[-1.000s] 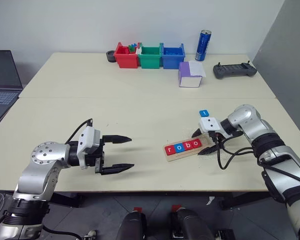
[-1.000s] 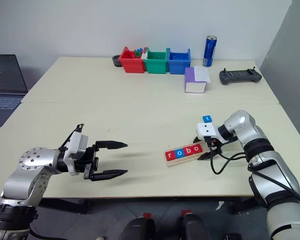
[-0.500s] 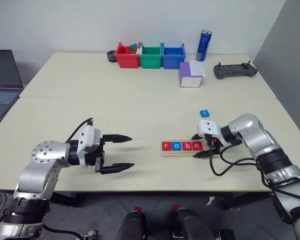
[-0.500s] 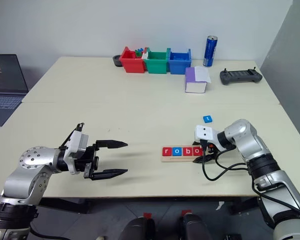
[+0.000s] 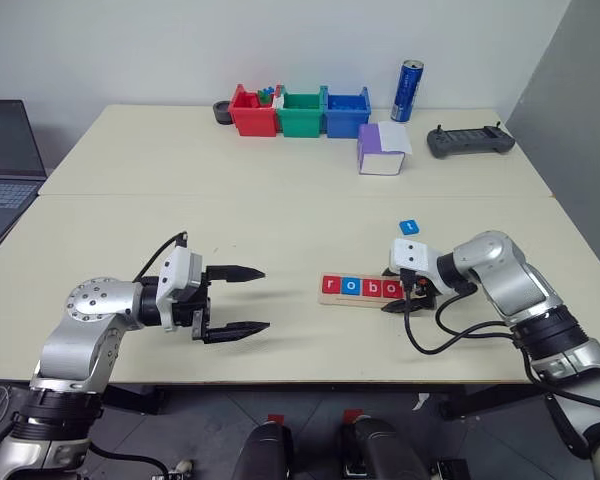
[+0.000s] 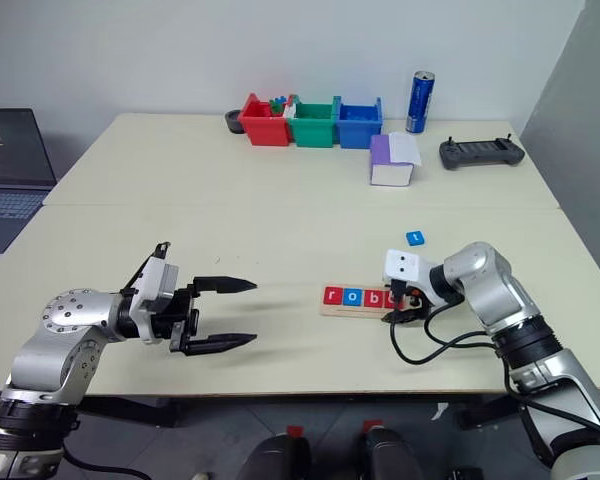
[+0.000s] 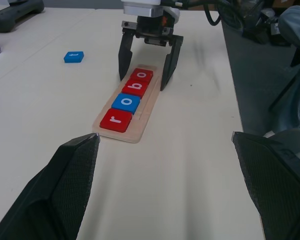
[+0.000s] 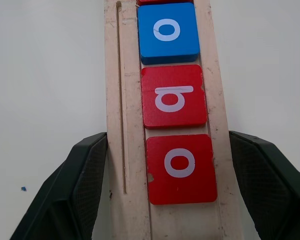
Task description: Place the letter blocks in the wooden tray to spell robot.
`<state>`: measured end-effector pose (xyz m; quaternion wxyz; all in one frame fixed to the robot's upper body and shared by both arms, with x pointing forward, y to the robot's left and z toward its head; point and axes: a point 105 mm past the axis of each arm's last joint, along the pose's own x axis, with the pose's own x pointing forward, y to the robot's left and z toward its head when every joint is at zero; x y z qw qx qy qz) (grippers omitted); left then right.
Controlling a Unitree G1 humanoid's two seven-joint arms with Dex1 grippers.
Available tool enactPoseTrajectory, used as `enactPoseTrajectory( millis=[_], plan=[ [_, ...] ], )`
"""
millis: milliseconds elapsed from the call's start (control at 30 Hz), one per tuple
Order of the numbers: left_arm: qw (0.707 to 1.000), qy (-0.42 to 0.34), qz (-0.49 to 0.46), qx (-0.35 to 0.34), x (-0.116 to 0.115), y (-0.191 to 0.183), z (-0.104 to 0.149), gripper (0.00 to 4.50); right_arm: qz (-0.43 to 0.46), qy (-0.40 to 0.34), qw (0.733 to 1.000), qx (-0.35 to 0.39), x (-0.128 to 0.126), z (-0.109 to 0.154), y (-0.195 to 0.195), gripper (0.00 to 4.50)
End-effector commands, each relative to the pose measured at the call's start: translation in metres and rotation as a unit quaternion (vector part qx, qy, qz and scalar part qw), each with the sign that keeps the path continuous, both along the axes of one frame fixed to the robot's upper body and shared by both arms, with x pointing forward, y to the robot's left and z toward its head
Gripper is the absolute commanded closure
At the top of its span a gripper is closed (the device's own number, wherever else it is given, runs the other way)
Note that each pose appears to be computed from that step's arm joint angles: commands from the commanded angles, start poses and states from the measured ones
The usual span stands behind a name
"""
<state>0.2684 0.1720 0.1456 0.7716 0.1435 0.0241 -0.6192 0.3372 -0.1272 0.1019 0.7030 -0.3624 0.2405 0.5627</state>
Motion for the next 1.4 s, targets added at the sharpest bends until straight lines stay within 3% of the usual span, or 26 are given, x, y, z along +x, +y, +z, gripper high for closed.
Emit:
enactPoseTrajectory(
  millis=[33,533,633,667,933,1067,1167,1300,1400],
  plan=[
    [1.000,-0.019,-0.010,0.001,0.000,-0.003,0.007,0.00,0.023,-0.003,1.000,-0.002,-0.005,0.001,0.004,1.11],
    [1.000,-0.019,-0.007,0.000,0.000,-0.002,0.006,0.00,0.028,0.004,1.000,0.001,-0.005,0.005,0.010,1.11],
    [1.000,-0.021,-0.007,0.000,0.000,-0.002,0.006,0.00,0.033,0.005,0.999,0.002,-0.006,0.006,0.010,0.10],
    [1.000,-0.022,-0.006,0.000,0.000,-0.002,0.007,0.00,0.037,0.007,0.999,0.001,-0.008,0.006,0.009,0.05],
    [1.000,-0.023,-0.006,0.000,0.001,-0.002,0.007,0.00,0.019,0.007,0.999,0.037,-0.006,0.020,0.008,0.05],
    [1.000,-0.024,-0.005,-0.002,0.001,-0.002,0.008,0.00,-0.032,-0.013,0.992,0.119,0.001,0.052,-0.008,0.05],
    [1.000,-0.025,-0.003,-0.002,-0.001,-0.001,0.008,0.00,-0.070,-0.021,0.988,0.137,-0.007,0.065,-0.034,0.05],
    [1.000,-0.022,-0.001,-0.002,-0.002,0.001,0.006,0.00,-0.105,-0.010,0.987,0.120,-0.026,0.059,-0.063,0.05],
    [1.000,-0.020,-0.003,-0.003,0.000,0.000,0.006,0.00,-0.111,-0.005,0.987,0.116,-0.029,0.047,-0.062,0.62]
  ],
)
